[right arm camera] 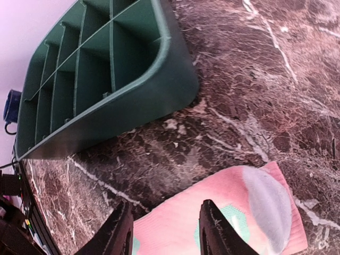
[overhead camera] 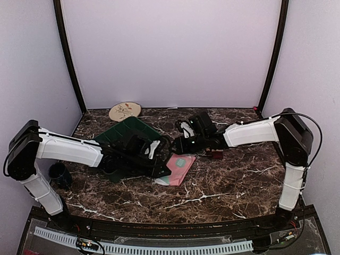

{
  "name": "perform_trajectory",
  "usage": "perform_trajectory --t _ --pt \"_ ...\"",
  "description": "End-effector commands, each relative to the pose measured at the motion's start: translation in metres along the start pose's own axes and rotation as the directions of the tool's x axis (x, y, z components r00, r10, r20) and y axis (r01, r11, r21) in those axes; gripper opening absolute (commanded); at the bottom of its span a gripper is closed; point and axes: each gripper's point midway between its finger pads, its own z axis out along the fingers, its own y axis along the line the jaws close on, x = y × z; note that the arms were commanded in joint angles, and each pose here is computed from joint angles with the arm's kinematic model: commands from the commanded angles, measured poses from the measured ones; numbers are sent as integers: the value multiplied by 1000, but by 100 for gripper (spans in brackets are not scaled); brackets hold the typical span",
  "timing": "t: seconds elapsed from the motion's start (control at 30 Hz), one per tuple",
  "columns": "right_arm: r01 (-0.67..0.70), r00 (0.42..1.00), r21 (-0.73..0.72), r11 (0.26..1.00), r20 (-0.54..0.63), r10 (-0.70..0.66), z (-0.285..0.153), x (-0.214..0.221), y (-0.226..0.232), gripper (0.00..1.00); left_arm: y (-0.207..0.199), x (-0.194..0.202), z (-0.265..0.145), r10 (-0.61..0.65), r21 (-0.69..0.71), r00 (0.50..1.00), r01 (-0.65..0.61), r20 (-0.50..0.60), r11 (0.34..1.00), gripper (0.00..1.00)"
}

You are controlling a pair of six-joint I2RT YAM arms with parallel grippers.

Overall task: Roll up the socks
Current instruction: Smooth out the sock at the center of the board, then pick up the sock from the center of the board.

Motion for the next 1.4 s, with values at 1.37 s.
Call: perform_trajectory --t 1.37 --pt "678 732 234 697 -304 -610 -29 105 54 59 21 -12 -112 73 -197 978 -34 198 980 39"
